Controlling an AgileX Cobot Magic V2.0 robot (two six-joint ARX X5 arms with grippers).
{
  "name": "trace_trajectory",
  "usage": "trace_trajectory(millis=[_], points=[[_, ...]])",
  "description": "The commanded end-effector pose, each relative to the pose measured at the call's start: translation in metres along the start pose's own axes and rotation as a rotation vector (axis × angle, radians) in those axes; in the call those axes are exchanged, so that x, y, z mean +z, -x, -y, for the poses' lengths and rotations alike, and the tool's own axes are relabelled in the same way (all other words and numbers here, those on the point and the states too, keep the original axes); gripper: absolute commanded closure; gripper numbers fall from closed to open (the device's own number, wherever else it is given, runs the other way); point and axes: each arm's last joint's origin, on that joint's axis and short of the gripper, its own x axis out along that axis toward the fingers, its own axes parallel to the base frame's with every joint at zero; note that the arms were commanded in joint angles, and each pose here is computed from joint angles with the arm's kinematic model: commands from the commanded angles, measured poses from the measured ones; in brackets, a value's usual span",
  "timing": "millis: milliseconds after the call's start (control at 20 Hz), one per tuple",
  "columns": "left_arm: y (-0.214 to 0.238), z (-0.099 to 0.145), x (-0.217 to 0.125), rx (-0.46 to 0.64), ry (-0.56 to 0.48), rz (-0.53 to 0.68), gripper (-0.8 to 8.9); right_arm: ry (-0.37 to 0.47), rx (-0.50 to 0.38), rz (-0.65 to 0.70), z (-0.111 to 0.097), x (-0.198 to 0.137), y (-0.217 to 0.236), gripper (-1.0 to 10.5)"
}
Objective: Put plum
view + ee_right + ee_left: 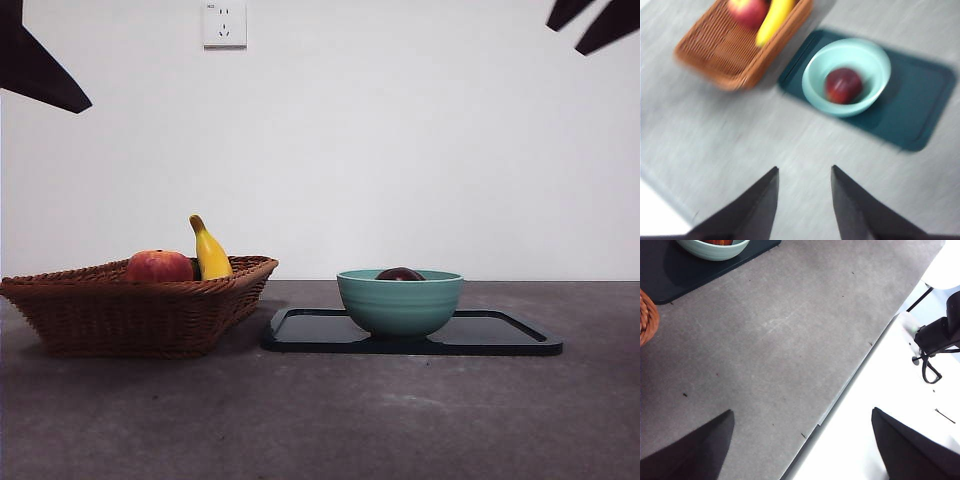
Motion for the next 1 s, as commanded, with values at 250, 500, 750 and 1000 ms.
trace_trajectory(millis=[250,500,750,1000], points=[[0.0,0.001,0.002,-0.009,-0.015,0.004,3.77,0.016,0.134,-0.038,-0.004,-0.037,-0.003,7.8],[0.0,0.001,0.002,-0.009,-0.015,0.003,3.78,0.013,0.138,-0.048,-0.004,-0.039,-0.003,7.8],[0.0,0.001,0.002,-0.008,-0.015,0.003,3.77,0.013,0.138,-0.048,-0.004,-0.039,-0.003,7.8],[0.0,0.001,0.002,-0.009,-0.014,0.003,3.78,0.013,0.138,-0.048,-0.004,-0.039,-0.003,7.8]])
